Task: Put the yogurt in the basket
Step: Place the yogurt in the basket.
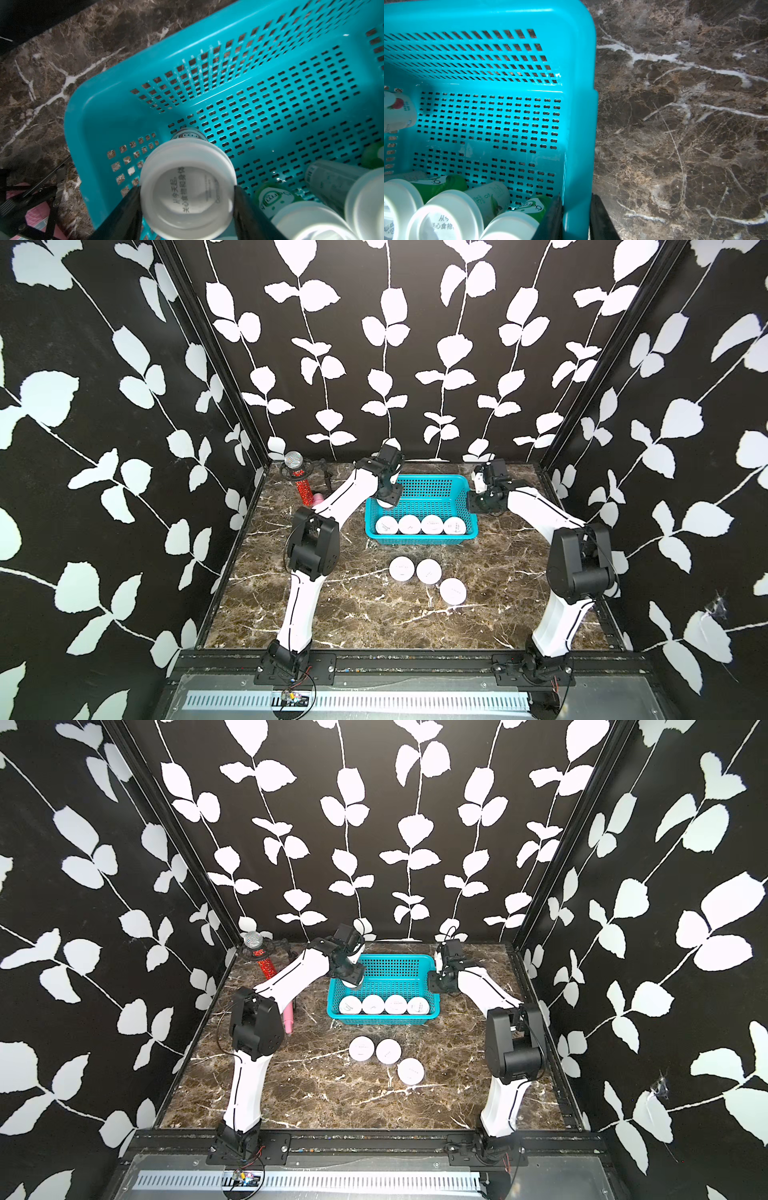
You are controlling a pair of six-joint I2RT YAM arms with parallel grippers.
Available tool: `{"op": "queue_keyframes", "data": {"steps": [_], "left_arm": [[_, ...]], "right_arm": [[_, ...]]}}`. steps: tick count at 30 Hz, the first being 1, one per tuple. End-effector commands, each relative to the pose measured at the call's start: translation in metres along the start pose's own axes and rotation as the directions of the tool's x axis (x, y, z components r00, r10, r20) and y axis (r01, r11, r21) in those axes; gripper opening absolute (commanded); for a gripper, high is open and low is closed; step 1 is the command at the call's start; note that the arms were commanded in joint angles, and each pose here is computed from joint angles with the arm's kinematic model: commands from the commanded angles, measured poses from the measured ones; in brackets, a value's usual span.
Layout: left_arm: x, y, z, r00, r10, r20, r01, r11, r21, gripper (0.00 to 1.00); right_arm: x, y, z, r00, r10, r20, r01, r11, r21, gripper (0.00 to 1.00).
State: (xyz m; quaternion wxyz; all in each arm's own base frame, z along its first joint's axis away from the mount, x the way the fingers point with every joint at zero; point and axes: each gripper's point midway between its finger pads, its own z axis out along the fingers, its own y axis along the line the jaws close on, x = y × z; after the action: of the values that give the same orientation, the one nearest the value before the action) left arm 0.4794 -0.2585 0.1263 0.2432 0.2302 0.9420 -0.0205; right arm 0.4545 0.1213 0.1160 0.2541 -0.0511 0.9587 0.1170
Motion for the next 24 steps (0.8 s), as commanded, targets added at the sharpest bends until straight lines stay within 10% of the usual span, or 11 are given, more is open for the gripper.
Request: {"op": "queue_keyframes", "data": {"steps": [1,24], "left_arm": [[-0.007,0.006,-0.008,1.0,-0.011,0.016,0.011,1.0,-0.006,0.63],[-0.008,0.011,0.014,1.0,0.002,-0.031,-0.002,1.0,-0.007,0.76]], "right_arm": [[0.007,0.001,-0.008,1.0,-0.001,-0.01,0.001,1.0,-0.01,0.25],[0.008,0.001,-0.006,1.0,-0.003,-0.018,0.003,1.0,-0.015,0.27]]}}
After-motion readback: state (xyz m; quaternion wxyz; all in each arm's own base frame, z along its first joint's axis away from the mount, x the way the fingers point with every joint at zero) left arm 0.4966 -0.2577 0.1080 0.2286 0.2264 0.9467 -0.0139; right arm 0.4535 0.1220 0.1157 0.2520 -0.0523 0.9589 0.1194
